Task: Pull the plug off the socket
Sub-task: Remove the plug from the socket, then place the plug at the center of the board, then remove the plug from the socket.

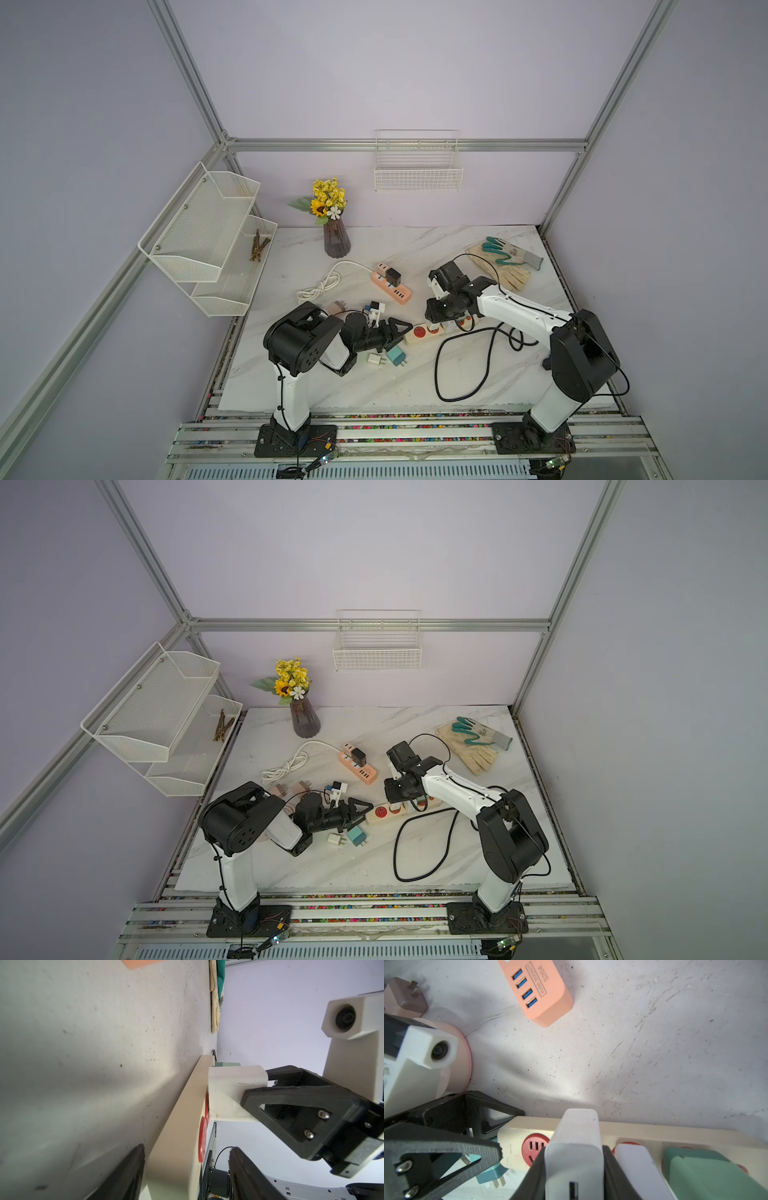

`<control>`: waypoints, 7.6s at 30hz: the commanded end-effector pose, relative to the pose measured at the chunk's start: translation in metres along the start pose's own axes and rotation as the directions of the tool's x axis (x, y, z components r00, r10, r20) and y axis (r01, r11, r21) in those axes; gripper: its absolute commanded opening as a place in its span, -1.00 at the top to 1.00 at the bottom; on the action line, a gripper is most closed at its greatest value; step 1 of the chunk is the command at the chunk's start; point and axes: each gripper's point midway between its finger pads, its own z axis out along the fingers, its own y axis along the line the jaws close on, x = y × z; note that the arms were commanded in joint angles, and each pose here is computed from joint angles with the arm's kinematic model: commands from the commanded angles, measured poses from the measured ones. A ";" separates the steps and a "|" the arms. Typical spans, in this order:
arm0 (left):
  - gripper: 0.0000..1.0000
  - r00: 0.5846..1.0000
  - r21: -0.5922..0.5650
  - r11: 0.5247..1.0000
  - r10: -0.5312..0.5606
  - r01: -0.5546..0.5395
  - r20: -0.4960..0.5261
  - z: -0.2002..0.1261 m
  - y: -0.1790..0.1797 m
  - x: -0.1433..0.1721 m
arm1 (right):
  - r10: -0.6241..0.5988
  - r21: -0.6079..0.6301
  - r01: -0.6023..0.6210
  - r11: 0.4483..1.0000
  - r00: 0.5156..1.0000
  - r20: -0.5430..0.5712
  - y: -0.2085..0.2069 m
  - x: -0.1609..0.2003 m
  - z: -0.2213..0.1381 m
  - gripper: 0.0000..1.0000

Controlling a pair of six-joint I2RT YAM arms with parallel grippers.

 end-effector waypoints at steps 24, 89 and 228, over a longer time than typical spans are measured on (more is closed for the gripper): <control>1.00 0.996 0.033 0.996 -0.084 0.083 0.017 0.010 0.001 0.002 | 0.031 0.016 -0.030 0.999 0.999 -0.042 -0.005 0.004 0.017 1.00; 1.00 0.942 -0.548 0.772 -0.317 0.322 0.107 -0.043 0.168 0.044 | -0.237 0.033 0.237 0.971 0.938 0.251 0.033 -0.069 -0.072 1.00; 0.75 0.996 -0.374 0.924 -0.090 0.075 -0.022 -0.001 0.051 -0.005 | 0.094 0.217 -0.080 0.973 0.994 -0.056 -0.043 -0.003 0.007 0.33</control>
